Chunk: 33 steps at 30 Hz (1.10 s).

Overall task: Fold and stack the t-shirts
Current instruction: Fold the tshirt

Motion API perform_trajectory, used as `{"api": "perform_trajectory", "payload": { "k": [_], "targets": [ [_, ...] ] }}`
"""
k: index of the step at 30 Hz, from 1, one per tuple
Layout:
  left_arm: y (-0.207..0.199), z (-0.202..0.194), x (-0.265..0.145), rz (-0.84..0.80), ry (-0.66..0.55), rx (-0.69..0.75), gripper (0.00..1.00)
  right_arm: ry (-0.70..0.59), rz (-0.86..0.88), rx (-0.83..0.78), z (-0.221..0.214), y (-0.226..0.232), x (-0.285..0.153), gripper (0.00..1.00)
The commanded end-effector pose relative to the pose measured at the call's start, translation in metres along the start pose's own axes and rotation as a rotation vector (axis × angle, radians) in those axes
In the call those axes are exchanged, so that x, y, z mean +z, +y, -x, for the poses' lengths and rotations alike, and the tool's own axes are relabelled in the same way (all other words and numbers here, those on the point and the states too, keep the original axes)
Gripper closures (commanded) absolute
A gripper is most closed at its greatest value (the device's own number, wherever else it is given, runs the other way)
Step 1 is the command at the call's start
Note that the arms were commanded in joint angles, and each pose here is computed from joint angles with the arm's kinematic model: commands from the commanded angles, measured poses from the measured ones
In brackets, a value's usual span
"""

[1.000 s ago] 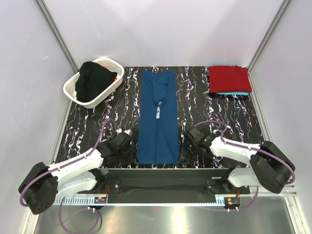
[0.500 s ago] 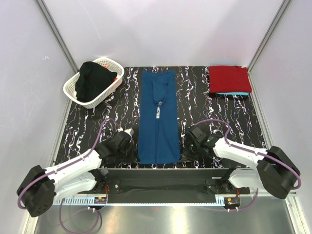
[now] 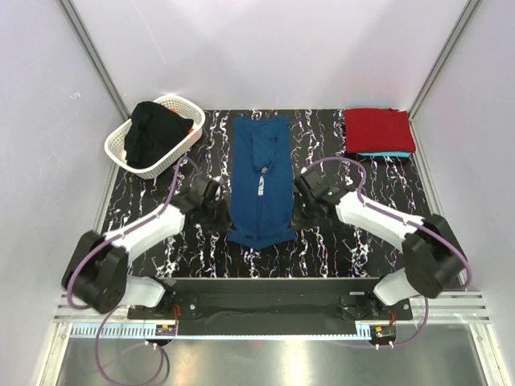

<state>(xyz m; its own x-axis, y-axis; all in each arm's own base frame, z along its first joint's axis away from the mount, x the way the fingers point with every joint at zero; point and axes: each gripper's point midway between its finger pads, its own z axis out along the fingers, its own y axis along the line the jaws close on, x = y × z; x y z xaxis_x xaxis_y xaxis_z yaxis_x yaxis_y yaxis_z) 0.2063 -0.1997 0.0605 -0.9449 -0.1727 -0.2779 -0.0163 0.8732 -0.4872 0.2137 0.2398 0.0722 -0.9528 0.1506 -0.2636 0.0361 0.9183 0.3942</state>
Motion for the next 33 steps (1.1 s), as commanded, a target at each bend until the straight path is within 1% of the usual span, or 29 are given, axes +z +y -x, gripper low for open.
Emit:
{"api": "perform_trajectory", "payload": {
  "k": [1,2,3,4,5,6,7,8,9,10,11,12,14,15,20,23,24,29,33],
  "targets": [
    [-0.017,0.050,0.007,-0.035,-0.057,0.072,1.00,-0.081,-0.027,-0.119,0.049,0.001,-0.001,1.00],
    [-0.014,0.064,0.009,-0.029,-0.073,0.059,1.00,-0.067,-0.043,-0.113,0.058,-0.005,0.007,1.00],
    [-0.026,0.083,0.007,-0.055,-0.096,0.064,1.00,-0.087,-0.029,-0.142,0.073,0.002,0.006,1.00],
    [-0.022,0.089,0.016,-0.041,-0.079,0.058,1.00,-0.089,-0.029,-0.150,0.081,0.002,0.008,1.00],
    [-0.022,0.102,0.018,-0.040,-0.096,0.055,1.00,-0.078,-0.043,-0.152,0.088,-0.002,0.016,1.00],
    [-0.030,0.124,0.016,-0.045,-0.137,0.067,1.00,-0.111,-0.039,-0.167,0.109,0.002,0.012,1.00],
    [-0.025,0.130,0.026,-0.026,-0.124,0.067,1.00,-0.118,-0.045,-0.170,0.118,0.001,0.014,1.00],
    [-0.020,0.140,0.028,-0.019,-0.128,0.046,1.00,-0.112,-0.066,-0.177,0.125,-0.003,0.022,1.00],
    [-0.028,0.157,0.026,-0.044,-0.147,0.046,1.00,-0.145,-0.061,-0.202,0.144,0.002,0.018,1.00],
    [-0.021,0.162,0.036,-0.030,-0.131,0.034,1.00,-0.147,-0.068,-0.217,0.151,0.002,0.020,1.00],
    [-0.015,0.173,0.038,-0.023,-0.140,0.020,1.00,-0.136,-0.095,-0.227,0.156,-0.003,0.030,1.00],
    [-0.022,0.188,0.035,-0.043,-0.159,0.028,1.00,-0.162,-0.098,-0.261,0.170,0.002,0.027,1.00],
    [-0.014,0.200,0.045,-0.037,-0.150,0.020,1.00,-0.155,-0.122,-0.278,0.179,-0.001,0.036,1.00],
    [-0.016,0.210,0.048,-0.050,-0.149,0.022,1.00,-0.181,-0.138,-0.294,0.191,0.001,0.034,1.00],
    [-0.008,0.237,0.041,-0.056,-0.189,-0.002,1.00,-0.202,-0.125,-0.290,0.214,0.003,0.035,1.00],
    [-0.009,0.246,0.040,-0.084,-0.192,-0.003,1.00,-0.218,-0.099,-0.287,0.226,0.006,0.031,1.00],
    [-0.016,0.250,0.037,-0.116,-0.190,0.006,1.00,-0.224,-0.088,-0.291,0.230,0.009,0.029,1.00],
    [-0.026,0.261,0.045,-0.180,-0.172,0.023,1.00,-0.242,-0.051,-0.290,0.246,0.014,0.027,1.00],
    [-0.016,0.268,0.056,-0.172,-0.163,-0.013,1.00,-0.238,-0.024,-0.290,0.256,0.014,0.032,1.00]
  ]
}}
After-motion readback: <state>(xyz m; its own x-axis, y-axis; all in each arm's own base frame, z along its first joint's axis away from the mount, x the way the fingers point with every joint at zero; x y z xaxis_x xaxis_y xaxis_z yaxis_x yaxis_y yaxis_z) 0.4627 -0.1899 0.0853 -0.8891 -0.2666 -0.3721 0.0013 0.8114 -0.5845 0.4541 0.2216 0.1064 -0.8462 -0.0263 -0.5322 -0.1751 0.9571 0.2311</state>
